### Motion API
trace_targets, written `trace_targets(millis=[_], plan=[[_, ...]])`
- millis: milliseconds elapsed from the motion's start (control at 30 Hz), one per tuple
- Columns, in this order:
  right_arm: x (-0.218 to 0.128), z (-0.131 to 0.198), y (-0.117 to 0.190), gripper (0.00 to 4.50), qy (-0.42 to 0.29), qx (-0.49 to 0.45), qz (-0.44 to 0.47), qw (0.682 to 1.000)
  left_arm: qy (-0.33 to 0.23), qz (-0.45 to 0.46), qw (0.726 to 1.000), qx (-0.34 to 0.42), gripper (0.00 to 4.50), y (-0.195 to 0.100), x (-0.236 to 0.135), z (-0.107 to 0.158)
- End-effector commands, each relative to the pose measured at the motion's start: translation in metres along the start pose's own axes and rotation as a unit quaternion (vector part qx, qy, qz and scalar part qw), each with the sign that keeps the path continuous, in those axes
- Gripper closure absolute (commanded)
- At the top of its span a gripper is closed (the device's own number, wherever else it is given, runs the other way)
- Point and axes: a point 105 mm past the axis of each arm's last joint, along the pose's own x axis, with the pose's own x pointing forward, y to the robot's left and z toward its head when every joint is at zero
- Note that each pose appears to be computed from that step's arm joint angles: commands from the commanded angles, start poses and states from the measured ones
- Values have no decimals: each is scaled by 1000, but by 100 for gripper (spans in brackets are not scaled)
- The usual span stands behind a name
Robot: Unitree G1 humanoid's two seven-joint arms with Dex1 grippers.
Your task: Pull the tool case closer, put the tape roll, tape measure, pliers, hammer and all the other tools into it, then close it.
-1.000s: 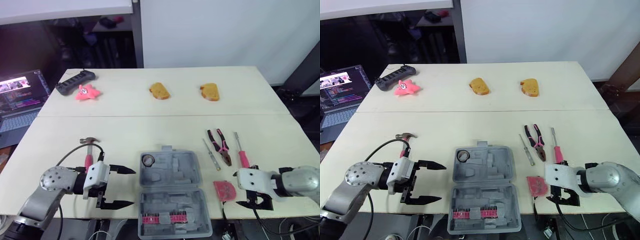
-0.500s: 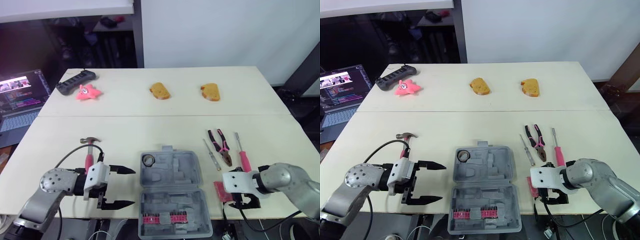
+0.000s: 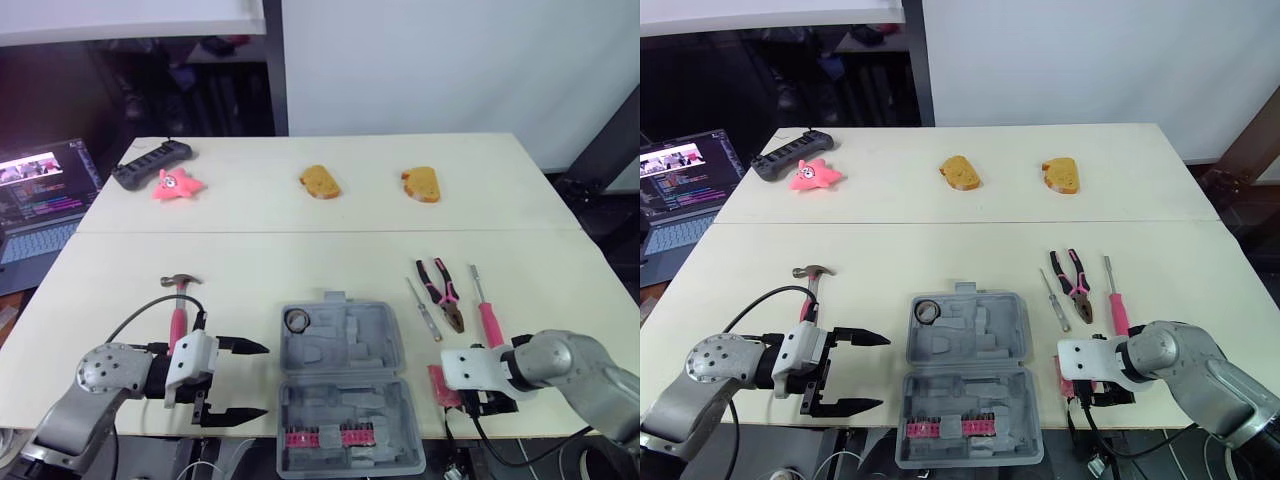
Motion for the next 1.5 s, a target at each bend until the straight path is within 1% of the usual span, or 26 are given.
trace_targets(millis=[33, 67, 167, 267, 333, 500, 567, 633, 767, 833, 967, 1067, 1233, 1500], plan=[[-21, 30, -14, 160, -58, -15, -25, 998, 1, 17, 1000, 19, 0, 9, -5, 7], [-26, 38, -16, 160, -72, -15, -26, 997, 1, 19, 1000, 19, 0, 10, -5, 7], [-48, 73, -37, 160, -113, -7, -48, 992, 5, 26, 999, 20, 0, 16, -7, 6], [-56, 88, -44, 160, -112, 24, -41, 993, 6, 32, 999, 21, 0, 21, -8, 6], [-55, 95, -48, 160, -97, 20, -37, 994, 7, 34, 999, 22, 0, 23, -8, 6], [-36, 118, -79, 160, -56, 14, -64, 996, 8, 36, 999, 24, 0, 26, -7, 5], [-31, 133, -88, 160, -53, 7, -62, 997, 8, 35, 999, 24, 0, 26, -6, 5], [-26, 146, -97, 160, -35, -20, -63, 997, 11, 36, 999, 24, 0, 26, -7, 4], [-20, 146, -100, 160, 7, -50, -53, 997, 12, 36, 999, 25, 0, 26, -7, 3], [-13, 141, -99, 160, 39, -70, -45, 996, 12, 38, 999, 26, 0, 26, -7, 1], [-8, 137, -90, 160, 65, -86, -18, 994, 11, 41, 999, 25, 0, 23, -6, -1], [-5, 135, -83, 160, 72, -82, -5, 994, 10, 42, 999, 24, 0, 21, -6, -3], [4, 137, -81, 160, 75, -63, -4, 995, 6, 45, 999, 22, 0, 19, -3, -4], [18, 129, -90, 160, 97, -58, -17, 993, 1, 49, 999, 20, 0, 14, -1, -2]])
